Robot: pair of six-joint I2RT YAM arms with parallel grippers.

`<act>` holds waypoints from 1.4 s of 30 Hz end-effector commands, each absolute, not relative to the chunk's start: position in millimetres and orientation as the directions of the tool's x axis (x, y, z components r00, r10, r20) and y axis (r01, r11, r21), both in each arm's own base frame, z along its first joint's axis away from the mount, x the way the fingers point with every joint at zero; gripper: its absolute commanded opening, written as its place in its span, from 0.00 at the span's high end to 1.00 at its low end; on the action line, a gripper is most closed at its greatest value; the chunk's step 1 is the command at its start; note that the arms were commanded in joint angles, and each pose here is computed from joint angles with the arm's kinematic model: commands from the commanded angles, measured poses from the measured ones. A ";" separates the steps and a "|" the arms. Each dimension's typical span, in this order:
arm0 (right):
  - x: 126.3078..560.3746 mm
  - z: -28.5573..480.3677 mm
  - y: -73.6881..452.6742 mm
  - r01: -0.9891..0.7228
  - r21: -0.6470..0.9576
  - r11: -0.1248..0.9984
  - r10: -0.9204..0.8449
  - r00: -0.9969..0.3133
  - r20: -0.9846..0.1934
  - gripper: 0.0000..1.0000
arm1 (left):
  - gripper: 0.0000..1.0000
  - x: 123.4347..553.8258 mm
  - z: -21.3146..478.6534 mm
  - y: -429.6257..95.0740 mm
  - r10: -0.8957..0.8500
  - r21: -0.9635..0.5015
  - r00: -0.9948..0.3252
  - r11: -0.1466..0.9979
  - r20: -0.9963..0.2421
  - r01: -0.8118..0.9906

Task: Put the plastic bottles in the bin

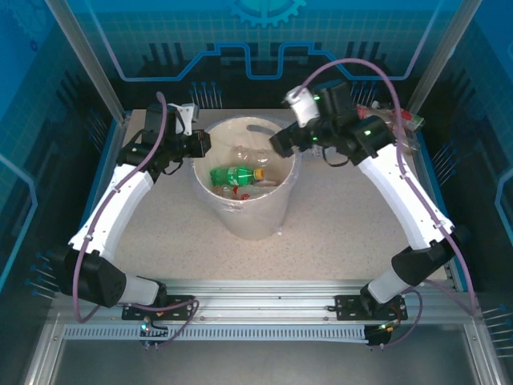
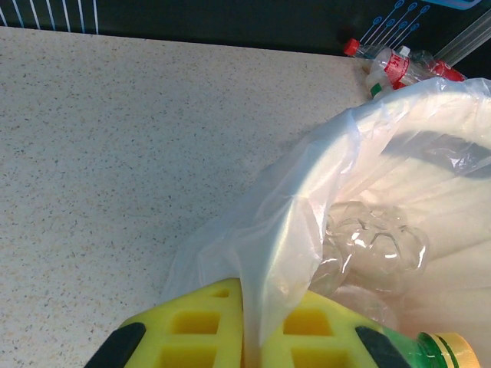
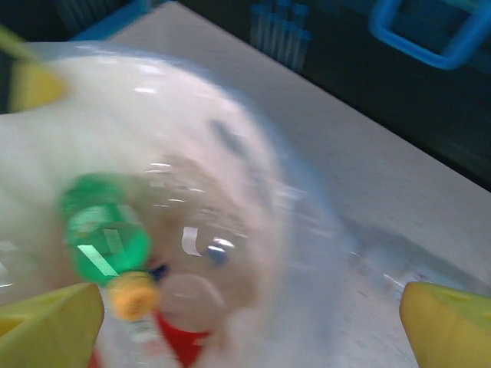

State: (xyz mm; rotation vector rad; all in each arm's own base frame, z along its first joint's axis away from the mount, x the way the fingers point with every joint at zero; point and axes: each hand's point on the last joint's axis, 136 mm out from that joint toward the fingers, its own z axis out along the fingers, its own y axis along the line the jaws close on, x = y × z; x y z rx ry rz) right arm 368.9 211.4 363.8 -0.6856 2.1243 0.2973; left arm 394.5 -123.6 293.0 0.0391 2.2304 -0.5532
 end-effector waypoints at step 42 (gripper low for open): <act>604.6 50.0 -48.7 0.244 0.099 0.965 0.262 -0.867 -0.423 0.01 | 1.00 386.7 286.2 -137.0 -0.174 -0.433 -0.702 0.877 -0.691 0.209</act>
